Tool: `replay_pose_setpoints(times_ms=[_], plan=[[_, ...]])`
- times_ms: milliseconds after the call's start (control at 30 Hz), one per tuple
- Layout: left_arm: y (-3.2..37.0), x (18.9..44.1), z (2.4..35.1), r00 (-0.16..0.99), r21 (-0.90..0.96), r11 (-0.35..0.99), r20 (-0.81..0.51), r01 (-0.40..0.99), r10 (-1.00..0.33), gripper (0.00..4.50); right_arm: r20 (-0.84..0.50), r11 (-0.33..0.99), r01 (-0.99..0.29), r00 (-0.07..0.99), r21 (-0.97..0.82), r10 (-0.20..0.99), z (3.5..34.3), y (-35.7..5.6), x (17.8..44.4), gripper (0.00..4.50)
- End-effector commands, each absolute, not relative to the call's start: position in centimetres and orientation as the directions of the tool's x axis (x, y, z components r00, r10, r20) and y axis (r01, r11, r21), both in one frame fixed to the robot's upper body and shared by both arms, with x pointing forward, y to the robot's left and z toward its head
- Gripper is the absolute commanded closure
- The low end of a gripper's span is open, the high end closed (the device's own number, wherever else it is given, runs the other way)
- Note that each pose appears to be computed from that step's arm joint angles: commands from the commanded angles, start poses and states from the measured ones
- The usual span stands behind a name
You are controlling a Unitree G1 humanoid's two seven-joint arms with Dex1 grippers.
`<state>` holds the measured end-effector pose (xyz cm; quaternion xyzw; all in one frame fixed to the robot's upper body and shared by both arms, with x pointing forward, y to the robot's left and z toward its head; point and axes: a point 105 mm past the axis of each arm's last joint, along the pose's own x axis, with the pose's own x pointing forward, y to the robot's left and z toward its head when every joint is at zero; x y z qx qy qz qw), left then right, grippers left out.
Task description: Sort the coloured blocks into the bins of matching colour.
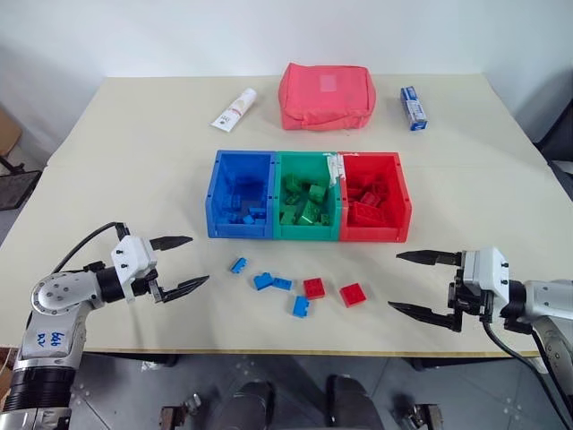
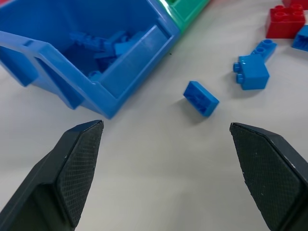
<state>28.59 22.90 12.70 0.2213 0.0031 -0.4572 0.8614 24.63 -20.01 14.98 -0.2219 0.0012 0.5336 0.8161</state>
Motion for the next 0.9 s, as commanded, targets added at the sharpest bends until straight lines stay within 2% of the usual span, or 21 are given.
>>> replay_pose_setpoints(times_ms=[33,133,267,400,500,667,767,900], plan=[[22.8,28.5,13.3,0.575,0.393,0.475,-0.192,0.787,-0.795,0.04,-0.196,0.38,-0.832,0.485,-0.405,0.852,16.0,-20.5,25.1,0.0],[21.2,27.9,13.7,0.515,0.355,0.438,-0.158,0.826,-0.843,0.04,-0.227,0.418,-0.815,0.531,-0.401,0.817,15.6,-22.5,25.0,0.0],[18.2,26.1,13.8,0.37,0.365,0.283,-0.195,0.887,-0.908,0.04,-0.329,0.445,-0.793,0.588,-0.416,0.739,14.7,-26.6,24.8,0.0],[15.8,25.0,13.8,0.283,0.426,0.171,-0.214,0.888,-0.935,0.04,-0.433,0.387,-0.833,0.541,-0.396,0.721,13.7,-28.2,24.4,0.0],[14.9,24.8,13.9,0.264,0.446,0.15,-0.204,0.882,-0.943,0.04,-0.432,0.32,-0.874,0.463,-0.364,0.774,13.7,-26.1,24.9,0.0],[14.6,24.7,13.7,0.269,0.445,0.158,-0.199,0.882,-0.943,0.04,-0.447,0.138,-0.929,0.291,-0.343,0.846,13.3,-20.9,25.9,0.0],[14.9,24.6,13.3,0.296,0.421,0.192,-0.196,0.886,-0.935,0.04,-0.484,0.051,-0.954,0.196,-0.297,0.853,12.2,-18.3,26.7,0.0],[15.0,24.5,13.0,0.31,0.42,0.205,-0.199,0.884,-0.93,0.04,-0.52,-0.021,-0.959,0.135,-0.282,0.843,10.6,-16.6,27.7,0.0]])
